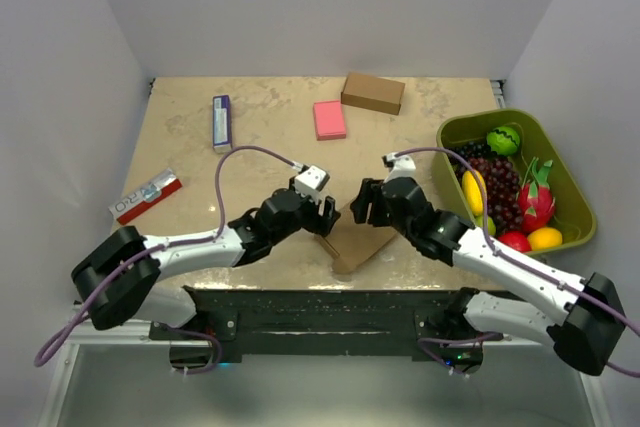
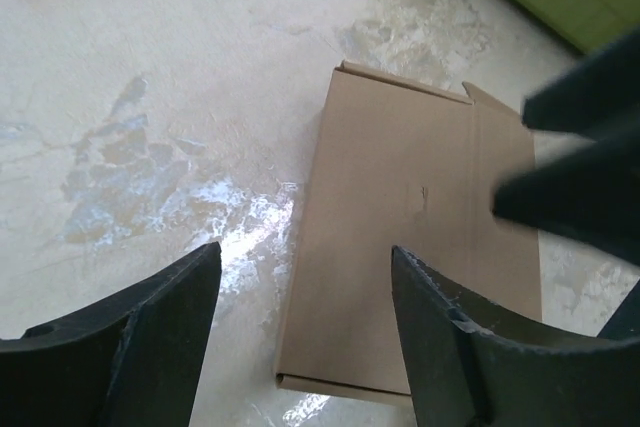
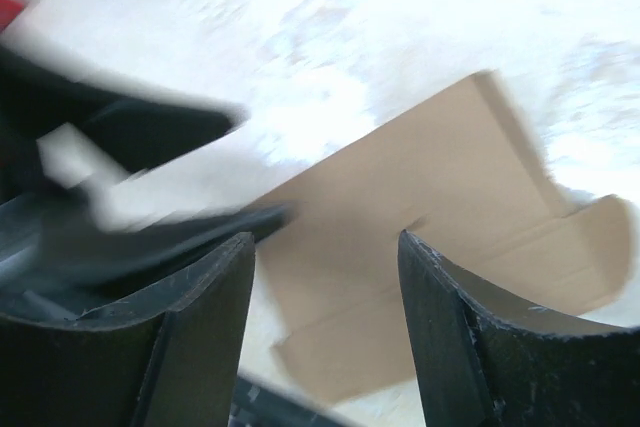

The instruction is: Fold the paper box

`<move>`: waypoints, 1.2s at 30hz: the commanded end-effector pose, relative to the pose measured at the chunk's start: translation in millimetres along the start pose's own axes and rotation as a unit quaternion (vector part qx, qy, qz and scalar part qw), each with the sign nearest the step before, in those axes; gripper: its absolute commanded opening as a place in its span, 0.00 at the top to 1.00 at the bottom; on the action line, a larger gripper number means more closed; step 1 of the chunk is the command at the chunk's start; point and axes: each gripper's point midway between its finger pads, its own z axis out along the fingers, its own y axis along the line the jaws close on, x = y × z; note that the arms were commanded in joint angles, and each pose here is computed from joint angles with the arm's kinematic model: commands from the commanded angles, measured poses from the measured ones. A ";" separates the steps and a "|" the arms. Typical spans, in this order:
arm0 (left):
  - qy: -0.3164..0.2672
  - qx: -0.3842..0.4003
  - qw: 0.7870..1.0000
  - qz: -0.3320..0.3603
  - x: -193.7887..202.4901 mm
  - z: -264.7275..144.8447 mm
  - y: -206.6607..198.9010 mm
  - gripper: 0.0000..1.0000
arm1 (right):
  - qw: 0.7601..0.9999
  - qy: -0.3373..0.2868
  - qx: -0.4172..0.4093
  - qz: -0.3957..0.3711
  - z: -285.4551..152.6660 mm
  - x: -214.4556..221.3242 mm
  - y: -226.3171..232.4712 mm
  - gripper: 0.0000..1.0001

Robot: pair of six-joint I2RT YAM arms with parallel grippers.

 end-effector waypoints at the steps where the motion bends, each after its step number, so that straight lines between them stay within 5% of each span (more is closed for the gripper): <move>1: 0.000 -0.031 0.999 0.005 1.1 -22.0 16.7 0.26 | 0.999 -0.038 -0.009 -0.004 21.0 -26.5 -18.6 0.32; 3: 0.003 -0.039 0.999 -0.008 4.6 -28.9 19.7 0.26 | 0.999 -0.037 0.009 -0.027 31.3 -32.4 -31.5 0.15; 7: 0.008 -0.005 0.996 -0.091 25.1 -46.8 8.8 0.26 | 0.998 0.010 0.040 -0.048 70.1 -16.9 -59.6 0.06; 15: -0.020 0.061 0.969 -0.238 50.8 -66.9 -8.3 0.26 | 0.996 0.050 0.046 -0.058 107.5 -5.6 -90.8 0.06; 26: -0.078 0.126 0.953 -0.265 19.8 -36.9 -4.9 0.27 | 0.991 0.132 -0.009 0.030 80.0 56.8 -79.9 0.18; 36: -0.098 0.164 0.949 -0.252 -16.9 3.6 7.1 0.30 | 0.990 0.106 -0.008 0.094 33.5 70.8 -83.5 0.20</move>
